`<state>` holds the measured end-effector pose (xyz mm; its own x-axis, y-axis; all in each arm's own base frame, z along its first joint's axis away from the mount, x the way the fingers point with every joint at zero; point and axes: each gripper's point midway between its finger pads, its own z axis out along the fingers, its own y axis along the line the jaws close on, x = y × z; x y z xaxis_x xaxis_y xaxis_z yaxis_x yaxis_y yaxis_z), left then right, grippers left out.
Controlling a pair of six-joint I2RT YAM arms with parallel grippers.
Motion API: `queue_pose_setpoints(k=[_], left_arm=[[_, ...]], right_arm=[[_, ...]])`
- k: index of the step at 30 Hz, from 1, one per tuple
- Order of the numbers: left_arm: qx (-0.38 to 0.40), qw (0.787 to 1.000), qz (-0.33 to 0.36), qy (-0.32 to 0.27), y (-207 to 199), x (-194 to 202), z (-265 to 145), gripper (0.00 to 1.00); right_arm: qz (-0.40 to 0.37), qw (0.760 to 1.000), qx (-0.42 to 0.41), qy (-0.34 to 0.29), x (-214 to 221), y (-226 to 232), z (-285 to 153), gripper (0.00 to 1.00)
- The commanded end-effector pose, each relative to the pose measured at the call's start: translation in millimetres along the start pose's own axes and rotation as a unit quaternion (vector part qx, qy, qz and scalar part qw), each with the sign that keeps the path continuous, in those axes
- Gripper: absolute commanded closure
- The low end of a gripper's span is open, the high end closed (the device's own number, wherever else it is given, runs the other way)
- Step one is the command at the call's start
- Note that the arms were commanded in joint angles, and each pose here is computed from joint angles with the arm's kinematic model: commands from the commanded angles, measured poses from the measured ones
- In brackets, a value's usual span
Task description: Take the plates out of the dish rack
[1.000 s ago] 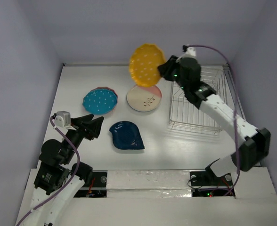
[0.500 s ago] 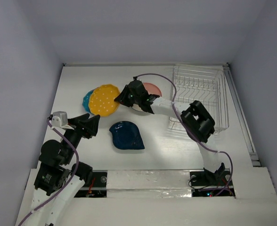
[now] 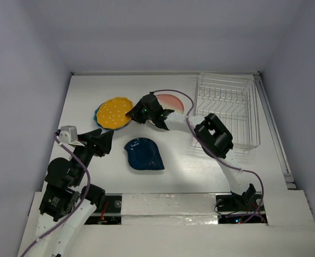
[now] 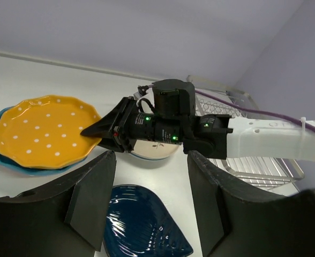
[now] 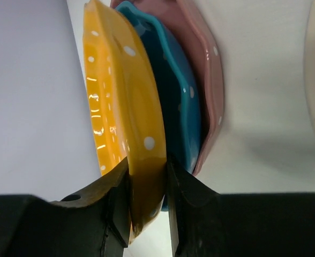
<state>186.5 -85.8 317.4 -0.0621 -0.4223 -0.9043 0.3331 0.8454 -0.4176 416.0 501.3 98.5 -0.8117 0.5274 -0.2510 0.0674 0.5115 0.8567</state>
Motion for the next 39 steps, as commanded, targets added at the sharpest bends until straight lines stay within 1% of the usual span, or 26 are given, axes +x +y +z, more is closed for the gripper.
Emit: queue_pose_setpoints(k=[1,4,5,7,8,11,15,18,20,23,24,25,26,27,28,29,30,31,32,33,34,35,36,37,38,39], left_arm=[[0.001,1.000,-0.004,-0.019,-3,-13,1,0.47],[0.000,1.000,-0.004,-0.016,-3,-12,2,0.47],[0.000,1.000,-0.004,-0.017,-3,-12,2,0.47],[-0.004,1.000,-0.005,-0.019,-2,-14,1,0.47],[-0.008,1.000,-0.007,-0.020,-1,-14,1,0.47],[-0.014,0.999,-0.014,-0.028,1,-17,-1,0.46],[-0.016,0.999,-0.015,-0.034,0,-22,-1,0.45],[-0.017,0.999,-0.013,-0.039,-2,-30,-2,0.44],[-0.019,0.999,-0.011,-0.036,-3,-33,0,0.41],[-0.023,0.999,-0.005,-0.034,-5,-40,5,0.35],[-0.025,0.999,-0.004,-0.031,-5,-40,7,0.33],[-0.026,0.999,-0.003,-0.030,-5,-40,8,0.30],[-0.024,0.999,-0.003,-0.027,-6,-40,10,0.24],[-0.018,1.000,-0.002,-0.024,-8,-39,11,0.22],[-0.016,1.000,-0.001,-0.015,-9,-35,15,0.19],[-0.015,1.000,-0.001,-0.013,-10,-35,16,0.15],[-0.009,1.000,0.000,-0.009,-12,-33,18,0.13],[-0.008,1.000,0.000,-0.001,-12,-30,23,0.09],[-0.008,1.000,0.000,-0.002,-12,-30,23,0.07],[-0.007,1.000,0.001,-0.001,-13,-30,24,0.06],[-0.008,1.000,0.002,0.002,-13,-30,27,0.04],[-0.007,1.000,0.002,0.001,-14,-31,28,0.03],[-0.006,1.000,0.001,0.000,-15,-32,29,0.03],[-0.005,1.000,0.001,-0.002,-16,-35,29,0.02],[-0.001,1.000,0.000,-0.005,-18,-38,30,0.01],[0.002,1.000,0.000,-0.006,-20,-38,30,0.01]], right_arm=[[-0.004,0.991,-0.134,-0.016,-9,103,-24,0.65],[-0.021,0.993,-0.114,-0.026,-12,98,-27,0.48],[-0.027,0.994,-0.102,-0.026,-12,93,-28,0.36],[-0.051,0.994,-0.089,-0.039,-14,94,-34,0.27],[-0.058,0.995,-0.073,-0.036,-13,88,-36,0.17],[-0.088,0.993,-0.045,-0.056,-17,81,-44,0.01],[-0.124,0.989,-0.015,-0.077,-23,64,-60,0.00],[-0.150,0.984,-0.005,-0.093,-32,67,-75,0.00],[-0.164,0.982,0.014,-0.091,-32,57,-82,0.00],[-0.189,0.976,0.000,-0.106,-39,68,-110,0.00],[-0.193,0.975,-0.006,-0.111,-40,70,-119,0.03],[-0.198,0.972,-0.020,-0.122,-43,77,-130,0.10],[-0.204,0.970,-0.015,-0.131,-43,63,-138,0.38],[-0.215,0.966,-0.018,-0.143,-47,64,-153,0.55],[-0.218,0.959,-0.048,-0.174,-58,89,-192,0.77],[-0.222,0.953,-0.045,-0.203,-68,89,-211,1.00],[-0.246,0.945,-0.026,-0.212,-70,72,-225,1.00],[-0.264,0.932,-0.028,-0.249,-82,75,-268,1.00],[-0.253,0.926,-0.049,-0.277,-91,93,-297,1.00],[-0.276,0.916,-0.037,-0.287,-93,80,-313,1.00],[-0.265,0.902,-0.064,-0.335,-106,95,-367,1.00],[-0.267,0.896,-0.062,-0.349,-108,91,-389,0.94],[-0.273,0.886,-0.064,-0.369,-113,88,-412,0.85],[-0.273,0.881,-0.059,-0.381,-114,78,-427,0.72],[-0.266,0.873,-0.047,-0.405,-120,69,-449,0.50],[-0.253,0.861,-0.073,-0.436,-125,73,-489,0.39]])
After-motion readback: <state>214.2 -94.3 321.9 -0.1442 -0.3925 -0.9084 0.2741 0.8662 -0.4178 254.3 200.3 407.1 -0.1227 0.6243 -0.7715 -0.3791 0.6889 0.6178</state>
